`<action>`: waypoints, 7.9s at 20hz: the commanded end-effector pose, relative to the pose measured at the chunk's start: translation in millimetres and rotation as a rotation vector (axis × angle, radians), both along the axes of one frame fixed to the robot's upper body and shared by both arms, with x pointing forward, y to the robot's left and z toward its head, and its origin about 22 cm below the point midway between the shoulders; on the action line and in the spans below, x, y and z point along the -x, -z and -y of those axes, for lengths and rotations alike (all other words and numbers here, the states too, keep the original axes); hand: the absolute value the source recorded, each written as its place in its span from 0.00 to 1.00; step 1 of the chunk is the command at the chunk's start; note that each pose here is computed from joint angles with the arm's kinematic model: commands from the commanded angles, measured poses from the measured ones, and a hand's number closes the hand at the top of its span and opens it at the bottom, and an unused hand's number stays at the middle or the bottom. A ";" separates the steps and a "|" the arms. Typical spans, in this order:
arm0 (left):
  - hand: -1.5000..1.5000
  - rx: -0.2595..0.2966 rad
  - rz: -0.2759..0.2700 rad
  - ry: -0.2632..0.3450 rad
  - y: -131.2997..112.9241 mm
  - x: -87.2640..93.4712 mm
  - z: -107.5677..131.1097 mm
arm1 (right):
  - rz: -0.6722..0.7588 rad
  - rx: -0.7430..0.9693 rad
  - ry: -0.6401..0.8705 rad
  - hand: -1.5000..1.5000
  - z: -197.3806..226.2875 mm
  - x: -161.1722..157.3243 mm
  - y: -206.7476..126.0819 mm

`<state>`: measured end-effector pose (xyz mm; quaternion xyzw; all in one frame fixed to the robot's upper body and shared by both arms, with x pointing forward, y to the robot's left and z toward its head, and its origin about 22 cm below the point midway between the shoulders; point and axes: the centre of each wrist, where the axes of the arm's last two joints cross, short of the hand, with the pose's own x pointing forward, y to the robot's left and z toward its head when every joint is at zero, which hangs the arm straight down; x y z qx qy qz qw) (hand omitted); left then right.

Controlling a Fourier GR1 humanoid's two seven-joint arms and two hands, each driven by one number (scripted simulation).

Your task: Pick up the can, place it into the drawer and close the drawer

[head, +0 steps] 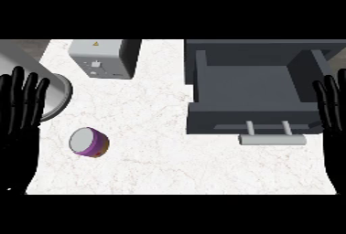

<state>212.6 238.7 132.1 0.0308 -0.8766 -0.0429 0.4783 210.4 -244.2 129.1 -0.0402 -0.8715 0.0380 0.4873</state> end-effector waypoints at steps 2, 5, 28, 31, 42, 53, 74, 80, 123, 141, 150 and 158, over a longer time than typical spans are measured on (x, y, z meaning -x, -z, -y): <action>0.00 0.008 -0.052 -0.030 13.5 -0.3 3.5 | -0.046 -0.013 -0.031 0.00 4.6 -6.1 17.0; 0.00 0.023 -0.039 -0.072 14.9 20.5 -26.6 | -0.045 -0.036 -0.067 0.00 -8.7 7.7 -0.7; 0.00 0.117 -0.450 -0.271 -18.8 89.8 -48.9 | -0.308 -0.105 0.204 0.00 90.2 77.1 29.5; 0.00 0.196 -0.464 -0.281 -0.4 87.7 -55.4 | -0.329 -0.105 0.182 0.00 95.8 99.8 42.8; 0.00 0.340 -0.517 -0.209 0.2 72.9 -34.9 | -0.333 -0.107 0.187 0.00 110.2 99.7 43.5; 0.00 0.368 -0.563 -0.224 37.2 29.3 -43.5 | -0.345 -0.108 0.185 0.00 113.4 117.5 30.4; 0.00 0.348 -0.618 -0.371 160.3 21.4 -60.4 | -0.337 -0.089 0.188 0.00 139.0 131.3 45.7; 0.00 0.354 -0.640 -0.410 176.8 23.1 -60.7 | -0.322 -0.106 0.185 0.00 150.0 127.5 23.4; 1.00 0.537 -0.554 -0.066 235.9 -57.1 -48.8 | -0.323 -0.130 0.146 0.00 123.7 143.6 20.4; 1.00 0.396 -0.447 0.082 104.5 -103.1 51.2 | -0.323 -0.122 0.175 0.00 133.7 142.4 5.6; 1.00 0.334 -0.427 0.088 18.4 -123.6 67.3 | -0.320 -0.145 0.192 0.00 124.4 159.7 14.2; 1.00 0.318 -0.386 0.090 -26.9 -137.5 95.3 | -0.308 -0.144 0.175 0.00 120.1 159.4 -1.8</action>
